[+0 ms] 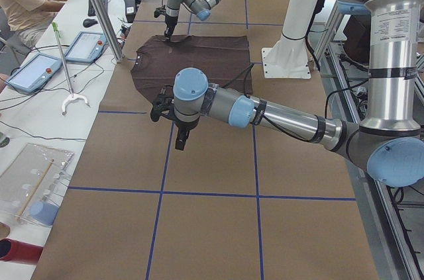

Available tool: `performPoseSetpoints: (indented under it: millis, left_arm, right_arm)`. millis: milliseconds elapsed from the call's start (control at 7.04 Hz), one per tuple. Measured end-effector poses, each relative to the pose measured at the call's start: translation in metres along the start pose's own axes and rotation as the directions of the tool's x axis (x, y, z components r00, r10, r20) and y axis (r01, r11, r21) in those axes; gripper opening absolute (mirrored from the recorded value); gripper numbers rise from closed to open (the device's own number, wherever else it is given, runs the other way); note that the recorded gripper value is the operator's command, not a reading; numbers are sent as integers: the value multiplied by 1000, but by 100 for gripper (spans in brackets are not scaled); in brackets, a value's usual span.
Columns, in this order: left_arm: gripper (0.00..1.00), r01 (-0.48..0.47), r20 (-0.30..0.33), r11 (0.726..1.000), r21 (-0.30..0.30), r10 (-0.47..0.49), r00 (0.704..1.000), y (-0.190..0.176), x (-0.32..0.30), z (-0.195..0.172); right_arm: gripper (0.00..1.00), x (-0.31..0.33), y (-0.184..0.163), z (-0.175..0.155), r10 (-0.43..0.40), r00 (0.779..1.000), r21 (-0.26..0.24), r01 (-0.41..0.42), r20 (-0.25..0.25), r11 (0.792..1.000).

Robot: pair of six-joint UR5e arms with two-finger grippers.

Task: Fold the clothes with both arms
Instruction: 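Move the right gripper to the sleeve nearest it and fold it inward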

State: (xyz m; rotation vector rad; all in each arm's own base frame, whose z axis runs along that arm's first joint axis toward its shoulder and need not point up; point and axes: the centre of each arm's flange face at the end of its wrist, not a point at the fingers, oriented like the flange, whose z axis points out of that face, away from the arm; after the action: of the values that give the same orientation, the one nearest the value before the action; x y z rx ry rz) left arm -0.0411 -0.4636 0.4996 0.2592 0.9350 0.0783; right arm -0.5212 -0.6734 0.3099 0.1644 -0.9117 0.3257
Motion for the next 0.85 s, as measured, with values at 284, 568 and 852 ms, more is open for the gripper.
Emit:
performPoseSetpoints:
  millis: [284, 568, 852]
  left_arm:
    - [100, 2, -1, 1000, 9, -2, 1000, -7, 7, -3]
    - [100, -24, -15, 999, 41, 25, 1000, -39, 36, -5]
    - [100, -90, -63, 996, 21, 91, 994, -88, 86, 33]
  right_arm:
    - [100, -1, -1, 3, 10, 1000, 3, -10, -8, 1000]
    - [100, -4, -8, -15, 48, 998, 4, -48, 26, 999]
    - [100, 16, 13, -58, 110, 987, -48, -105, 116, 993]
